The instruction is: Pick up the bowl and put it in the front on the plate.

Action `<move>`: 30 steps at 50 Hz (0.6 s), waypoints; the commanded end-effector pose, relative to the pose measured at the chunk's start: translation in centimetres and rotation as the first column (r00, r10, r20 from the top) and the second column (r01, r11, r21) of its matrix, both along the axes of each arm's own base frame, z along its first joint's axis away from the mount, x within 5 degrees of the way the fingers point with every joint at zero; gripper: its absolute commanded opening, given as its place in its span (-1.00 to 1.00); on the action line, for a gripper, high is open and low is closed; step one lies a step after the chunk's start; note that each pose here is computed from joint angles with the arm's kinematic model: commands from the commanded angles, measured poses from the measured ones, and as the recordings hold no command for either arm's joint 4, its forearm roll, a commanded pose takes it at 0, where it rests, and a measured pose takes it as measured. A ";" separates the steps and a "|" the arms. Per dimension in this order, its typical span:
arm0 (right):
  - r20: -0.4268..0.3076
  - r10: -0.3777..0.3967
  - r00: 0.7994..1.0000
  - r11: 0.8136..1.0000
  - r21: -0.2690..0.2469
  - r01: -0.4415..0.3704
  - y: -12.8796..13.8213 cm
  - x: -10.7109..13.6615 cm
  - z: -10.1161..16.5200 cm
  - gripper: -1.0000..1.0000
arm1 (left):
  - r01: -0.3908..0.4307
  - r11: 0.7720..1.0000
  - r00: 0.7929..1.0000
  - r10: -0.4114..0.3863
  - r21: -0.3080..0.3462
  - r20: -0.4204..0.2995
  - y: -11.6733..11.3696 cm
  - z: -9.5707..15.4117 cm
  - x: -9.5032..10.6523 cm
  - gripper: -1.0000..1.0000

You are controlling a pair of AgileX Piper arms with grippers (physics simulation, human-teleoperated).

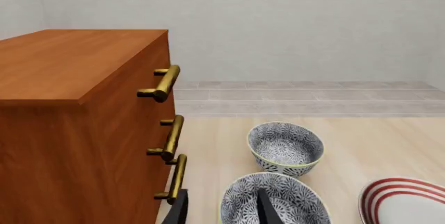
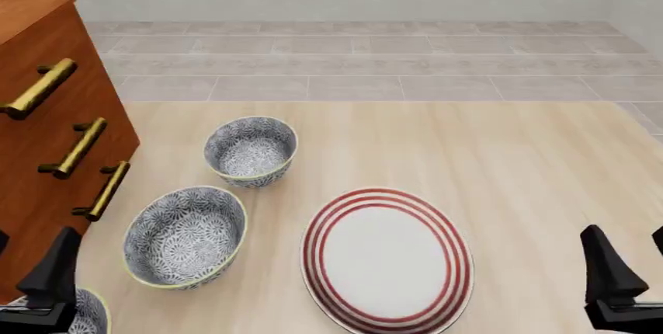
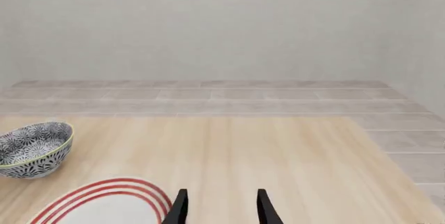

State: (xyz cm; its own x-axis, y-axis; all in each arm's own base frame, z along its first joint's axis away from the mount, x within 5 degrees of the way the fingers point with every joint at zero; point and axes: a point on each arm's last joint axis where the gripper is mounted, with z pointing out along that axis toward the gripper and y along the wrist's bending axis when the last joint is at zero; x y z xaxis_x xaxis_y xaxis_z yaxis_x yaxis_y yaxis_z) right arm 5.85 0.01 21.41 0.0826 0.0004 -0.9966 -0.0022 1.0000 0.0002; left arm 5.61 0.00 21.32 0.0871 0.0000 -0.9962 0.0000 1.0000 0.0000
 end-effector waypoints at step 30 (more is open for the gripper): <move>-0.068 0.042 0.997 0.999 -0.011 -0.043 0.6 6.6 5.7 1.00 | 0.000 1.000 1.000 0.000 0.000 0.000 0.0 0.0 0.0 1.00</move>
